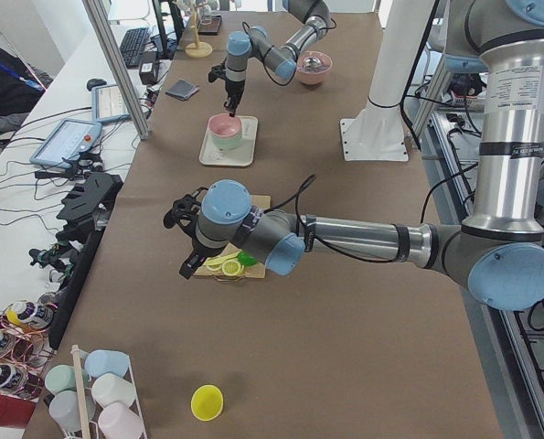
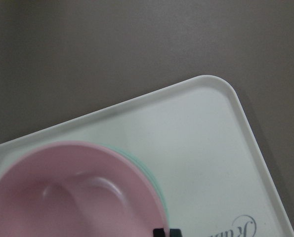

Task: Stack pink bowl on green and place spoon
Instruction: 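Lower the pink bowl onto the green bowl stack and open the right gripper, then withdraw the right gripper from the bowls while the left arm reaches toward the white spoon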

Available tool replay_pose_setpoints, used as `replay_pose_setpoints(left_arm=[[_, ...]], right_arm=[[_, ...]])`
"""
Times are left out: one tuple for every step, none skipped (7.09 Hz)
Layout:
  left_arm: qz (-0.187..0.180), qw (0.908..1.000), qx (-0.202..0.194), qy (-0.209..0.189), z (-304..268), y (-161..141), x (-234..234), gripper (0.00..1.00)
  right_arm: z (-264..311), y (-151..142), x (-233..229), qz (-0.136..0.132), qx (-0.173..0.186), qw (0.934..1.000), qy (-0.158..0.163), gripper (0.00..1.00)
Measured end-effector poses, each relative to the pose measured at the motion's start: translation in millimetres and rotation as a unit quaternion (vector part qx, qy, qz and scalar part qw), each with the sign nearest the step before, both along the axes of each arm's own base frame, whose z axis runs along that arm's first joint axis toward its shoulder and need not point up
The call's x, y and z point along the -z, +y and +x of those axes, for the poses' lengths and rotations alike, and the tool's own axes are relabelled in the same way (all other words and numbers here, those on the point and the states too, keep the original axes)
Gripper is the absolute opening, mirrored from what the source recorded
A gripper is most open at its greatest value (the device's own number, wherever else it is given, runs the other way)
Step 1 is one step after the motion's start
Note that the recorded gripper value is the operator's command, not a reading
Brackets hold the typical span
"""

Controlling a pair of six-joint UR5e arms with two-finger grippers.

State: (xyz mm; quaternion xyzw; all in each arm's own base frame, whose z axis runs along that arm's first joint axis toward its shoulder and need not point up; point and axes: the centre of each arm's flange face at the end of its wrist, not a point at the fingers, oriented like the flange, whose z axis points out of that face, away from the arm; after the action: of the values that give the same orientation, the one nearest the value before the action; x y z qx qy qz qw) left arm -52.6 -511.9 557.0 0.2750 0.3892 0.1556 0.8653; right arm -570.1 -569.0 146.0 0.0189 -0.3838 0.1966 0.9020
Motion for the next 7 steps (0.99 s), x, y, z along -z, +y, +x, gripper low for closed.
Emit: replay_pose_setpoints(left_arm=[[0.0,1.0,0.0,0.0,0.1,0.0,0.0,0.98],[0.0,1.0,0.0,0.0,0.2,0.0,0.0,0.98],[0.0,1.0,0.0,0.0,0.2,0.0,0.0,0.98],[-0.002,1.0,0.0,0.001,0.3,-0.1,0.0,0.98],[-0.013,0.9999,0.007,0.006,1.6,-0.7,0.6,0.98],[-0.041,0.9987,0.023,0.021,9.4,-2.9,4.5,0.98],[-0.076,0.9955,0.04,0.04,28.6,-7.5,12.1,0.98]], right_arm=[[-1.2,1.2,0.0,0.003,0.003,1.0,-0.001,0.99],[-2.6,2.0,-1.0,0.013,0.005,0.9999,-0.002,1.0],[-3.6,2.1,-3.7,0.027,0.006,0.9996,0.002,1.0],[-1.6,-0.3,-6.1,0.038,0.007,0.9992,0.006,1.0],[4.4,-5.6,-6.8,0.045,0.009,0.9989,0.008,1.0],[16.6,-14.0,-9.7,0.048,0.014,0.9987,0.007,1.0],[37.5,-22.1,-21.4,0.056,0.026,0.9981,0.006,1.0]])
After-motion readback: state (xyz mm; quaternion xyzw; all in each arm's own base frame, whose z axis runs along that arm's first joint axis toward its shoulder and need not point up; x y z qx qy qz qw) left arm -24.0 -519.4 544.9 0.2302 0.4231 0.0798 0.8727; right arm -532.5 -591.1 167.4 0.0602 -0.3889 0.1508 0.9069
